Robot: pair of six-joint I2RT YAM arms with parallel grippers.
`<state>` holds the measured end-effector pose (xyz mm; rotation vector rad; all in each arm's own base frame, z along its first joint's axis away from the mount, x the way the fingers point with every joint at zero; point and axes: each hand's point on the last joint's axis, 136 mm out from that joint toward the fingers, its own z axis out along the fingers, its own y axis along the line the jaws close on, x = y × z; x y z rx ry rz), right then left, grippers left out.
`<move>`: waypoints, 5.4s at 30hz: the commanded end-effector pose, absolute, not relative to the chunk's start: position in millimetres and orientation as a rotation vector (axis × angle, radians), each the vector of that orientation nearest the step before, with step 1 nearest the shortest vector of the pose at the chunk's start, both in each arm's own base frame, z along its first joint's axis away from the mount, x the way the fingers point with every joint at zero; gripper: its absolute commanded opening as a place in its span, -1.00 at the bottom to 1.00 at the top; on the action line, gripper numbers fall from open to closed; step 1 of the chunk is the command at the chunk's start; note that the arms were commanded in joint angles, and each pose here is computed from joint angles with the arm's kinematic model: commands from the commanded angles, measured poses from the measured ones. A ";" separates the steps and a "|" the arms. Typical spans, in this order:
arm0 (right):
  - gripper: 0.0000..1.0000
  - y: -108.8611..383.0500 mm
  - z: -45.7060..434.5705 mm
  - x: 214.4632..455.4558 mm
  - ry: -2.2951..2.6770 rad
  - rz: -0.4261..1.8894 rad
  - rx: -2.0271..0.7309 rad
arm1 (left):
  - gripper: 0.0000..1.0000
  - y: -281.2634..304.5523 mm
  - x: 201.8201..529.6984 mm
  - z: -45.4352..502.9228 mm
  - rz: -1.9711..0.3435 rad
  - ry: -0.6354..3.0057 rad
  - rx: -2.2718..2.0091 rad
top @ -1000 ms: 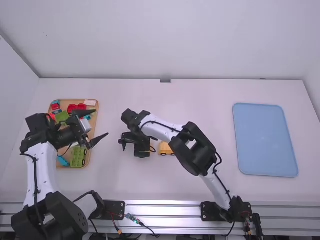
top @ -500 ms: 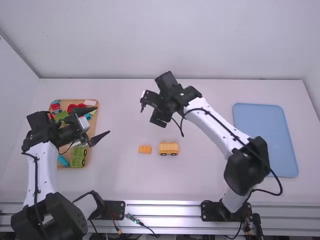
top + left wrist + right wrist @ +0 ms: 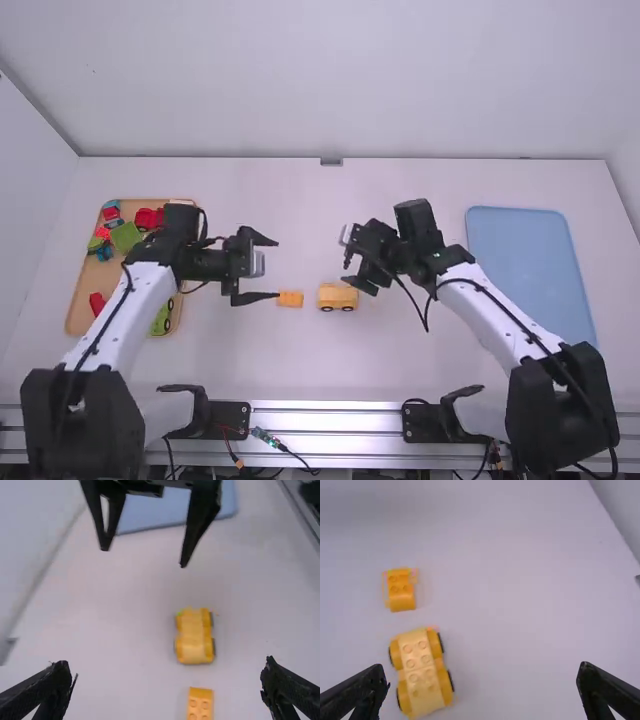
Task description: Assemble lego blocks to make yellow taxi
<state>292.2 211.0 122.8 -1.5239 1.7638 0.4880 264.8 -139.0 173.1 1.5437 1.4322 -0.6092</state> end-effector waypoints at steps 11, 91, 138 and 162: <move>0.99 193.1 68.7 234.1 1.491 0.831 -1.527 | 0.98 -142.9 275.3 64.3 -0.865 1.515 1.603; 0.99 216.1 0.9 254.1 1.531 1.019 -1.469 | 0.17 -143.2 288.0 -16.0 -0.742 1.684 1.506; 0.92 240.4 -29.5 267.7 1.480 1.083 -1.510 | -0.96 -170.6 298.4 47.7 -0.838 1.676 1.332; 0.08 235.2 -32.8 267.4 1.499 1.096 -1.490 | -0.96 -220.6 290.6 51.5 -0.861 1.656 1.393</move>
